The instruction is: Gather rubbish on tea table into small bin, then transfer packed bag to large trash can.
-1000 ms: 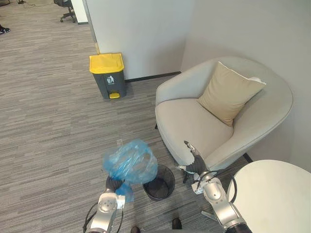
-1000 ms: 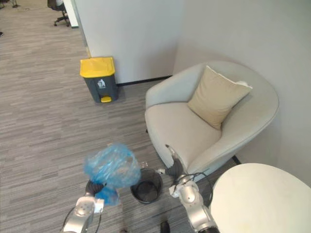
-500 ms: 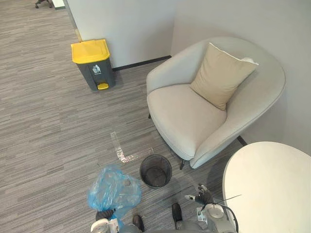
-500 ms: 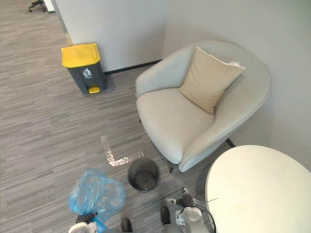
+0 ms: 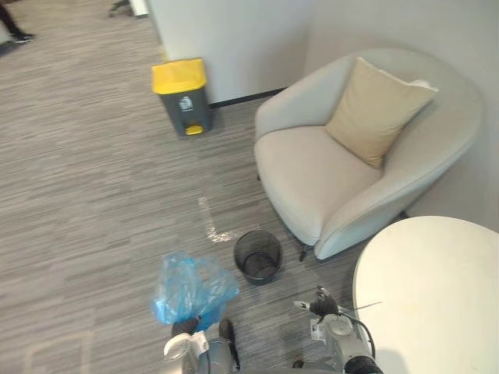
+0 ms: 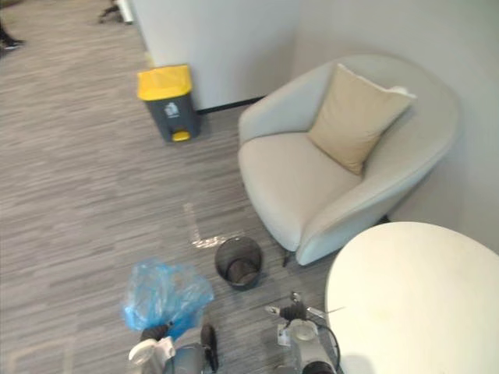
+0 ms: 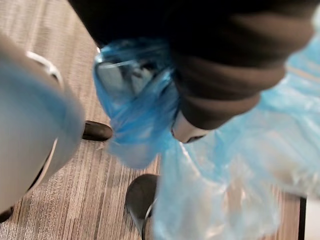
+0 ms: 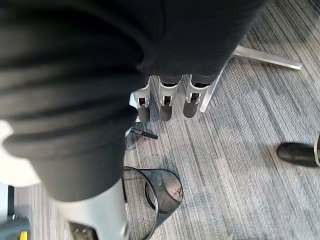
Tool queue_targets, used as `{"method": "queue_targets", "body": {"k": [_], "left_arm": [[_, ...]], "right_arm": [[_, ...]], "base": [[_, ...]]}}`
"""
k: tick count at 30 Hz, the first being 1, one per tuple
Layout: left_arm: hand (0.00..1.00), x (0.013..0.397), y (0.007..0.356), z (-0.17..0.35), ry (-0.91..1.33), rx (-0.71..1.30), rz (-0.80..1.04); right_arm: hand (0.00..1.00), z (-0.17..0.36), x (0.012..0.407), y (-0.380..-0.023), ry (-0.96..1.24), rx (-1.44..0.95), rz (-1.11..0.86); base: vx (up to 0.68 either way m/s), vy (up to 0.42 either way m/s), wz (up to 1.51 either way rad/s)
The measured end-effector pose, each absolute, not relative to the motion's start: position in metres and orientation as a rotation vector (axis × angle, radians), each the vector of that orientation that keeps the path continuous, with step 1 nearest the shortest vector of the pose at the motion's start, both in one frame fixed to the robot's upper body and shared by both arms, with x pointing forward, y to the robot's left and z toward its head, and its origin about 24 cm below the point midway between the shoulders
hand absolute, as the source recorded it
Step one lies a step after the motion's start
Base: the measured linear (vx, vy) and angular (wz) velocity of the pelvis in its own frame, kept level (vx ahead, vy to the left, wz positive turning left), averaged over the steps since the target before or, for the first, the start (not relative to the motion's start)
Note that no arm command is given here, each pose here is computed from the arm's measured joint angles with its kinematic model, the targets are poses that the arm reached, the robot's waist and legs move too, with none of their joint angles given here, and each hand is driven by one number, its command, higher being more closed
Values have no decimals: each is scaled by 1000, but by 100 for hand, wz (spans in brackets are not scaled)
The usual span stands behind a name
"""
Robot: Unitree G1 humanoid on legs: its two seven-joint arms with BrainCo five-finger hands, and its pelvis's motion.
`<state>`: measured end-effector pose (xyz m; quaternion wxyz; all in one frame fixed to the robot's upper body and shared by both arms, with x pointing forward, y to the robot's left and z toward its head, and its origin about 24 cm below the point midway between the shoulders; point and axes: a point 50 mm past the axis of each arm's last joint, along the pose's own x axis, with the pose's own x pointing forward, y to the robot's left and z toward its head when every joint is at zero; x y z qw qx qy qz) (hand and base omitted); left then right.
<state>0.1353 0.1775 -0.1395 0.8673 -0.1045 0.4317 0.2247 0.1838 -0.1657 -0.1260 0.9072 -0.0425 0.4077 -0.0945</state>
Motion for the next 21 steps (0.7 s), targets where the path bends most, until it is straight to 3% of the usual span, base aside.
{"method": "queue_targets", "body": {"k": [7,13,21], "left_arm": [[100,132,172,-144,944,-198,437],[100,119,192,-150,1003,-73,415],[100,101,201,-156,1064,-41,427]], "right_arm": [[0,-137,164,-177,915,-47,-271],[0,-150,139,-167,1019,1,-285],[0,-149,144,-171,1014,20,-313]], "base": [[-112,129,65],[-48,173,2],[19,72,22]]}}
